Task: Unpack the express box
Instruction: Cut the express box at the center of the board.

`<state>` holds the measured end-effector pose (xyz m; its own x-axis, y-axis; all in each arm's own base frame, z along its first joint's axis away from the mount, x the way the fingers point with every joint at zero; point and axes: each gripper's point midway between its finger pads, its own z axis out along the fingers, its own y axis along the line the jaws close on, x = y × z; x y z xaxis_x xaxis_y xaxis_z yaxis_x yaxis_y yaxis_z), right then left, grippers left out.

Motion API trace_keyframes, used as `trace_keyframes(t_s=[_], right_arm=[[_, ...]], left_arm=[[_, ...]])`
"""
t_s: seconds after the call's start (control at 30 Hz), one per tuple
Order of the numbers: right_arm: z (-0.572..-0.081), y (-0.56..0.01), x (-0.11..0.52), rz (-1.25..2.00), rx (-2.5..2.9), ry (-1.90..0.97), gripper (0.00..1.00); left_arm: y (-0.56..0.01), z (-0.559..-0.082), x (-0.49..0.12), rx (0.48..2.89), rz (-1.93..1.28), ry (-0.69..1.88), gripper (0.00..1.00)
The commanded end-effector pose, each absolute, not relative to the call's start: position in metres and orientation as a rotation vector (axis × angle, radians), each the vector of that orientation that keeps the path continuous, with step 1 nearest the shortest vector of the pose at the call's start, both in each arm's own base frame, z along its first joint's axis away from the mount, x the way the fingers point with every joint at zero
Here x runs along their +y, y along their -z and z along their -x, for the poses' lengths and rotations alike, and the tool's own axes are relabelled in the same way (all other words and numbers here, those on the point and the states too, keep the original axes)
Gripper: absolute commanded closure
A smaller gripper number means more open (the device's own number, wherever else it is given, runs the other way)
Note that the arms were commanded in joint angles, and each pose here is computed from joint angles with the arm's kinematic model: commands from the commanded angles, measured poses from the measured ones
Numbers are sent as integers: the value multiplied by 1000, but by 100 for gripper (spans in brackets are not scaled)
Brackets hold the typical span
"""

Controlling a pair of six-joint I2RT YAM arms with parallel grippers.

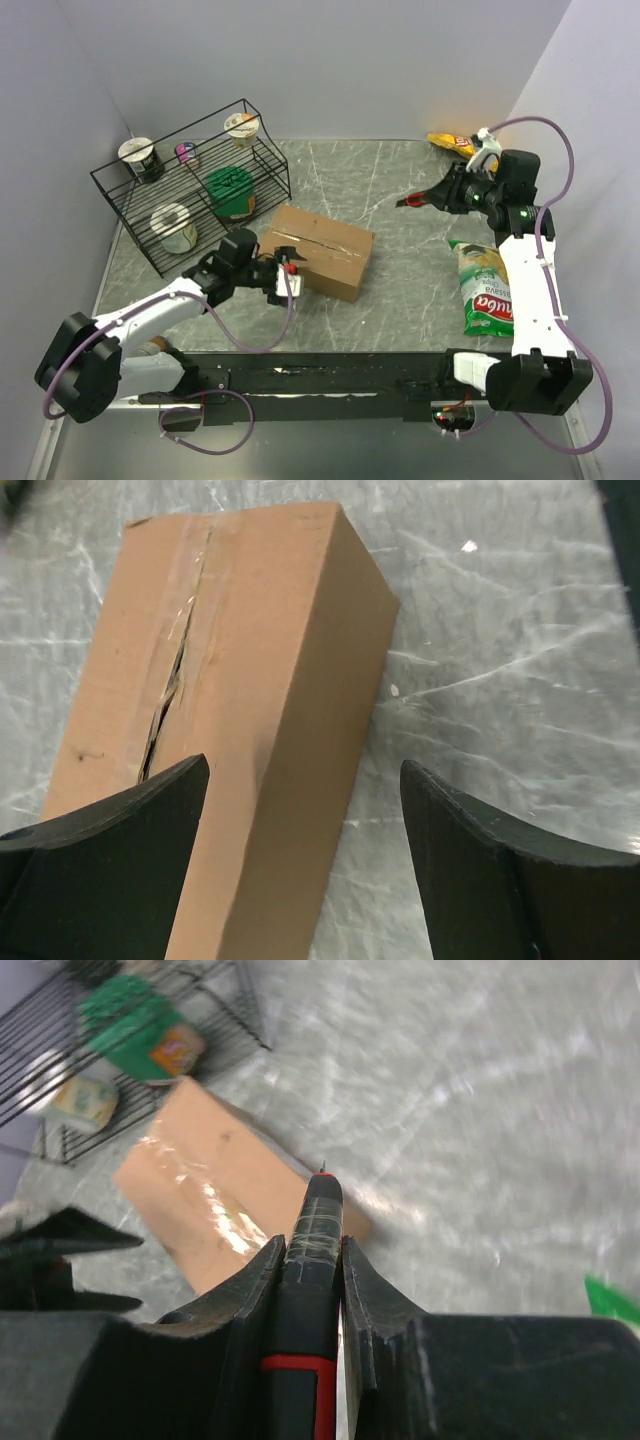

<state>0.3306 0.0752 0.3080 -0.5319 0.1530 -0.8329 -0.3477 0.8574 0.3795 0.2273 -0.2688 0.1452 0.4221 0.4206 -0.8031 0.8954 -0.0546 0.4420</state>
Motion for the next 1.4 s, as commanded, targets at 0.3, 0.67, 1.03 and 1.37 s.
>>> trace_keyframes(t_s=[0.3,0.67,1.03,1.37], right_arm=[[-322,-304,30,10,1992,-370,100],[-336,-303,28,18,2002,-472,100],[-367,-312,32,-75,1884,-665,100],[-380,-250,23,-320,1856,-1114,100]], left_arm=[[-167,-265,-357,795,-1612,353,17],[-203,-341,-426,994,-1475,357,17],[-251,-296,-348,1486,-1267,1004,15],[-218,-354,-329,1576,-1272,769,16]])
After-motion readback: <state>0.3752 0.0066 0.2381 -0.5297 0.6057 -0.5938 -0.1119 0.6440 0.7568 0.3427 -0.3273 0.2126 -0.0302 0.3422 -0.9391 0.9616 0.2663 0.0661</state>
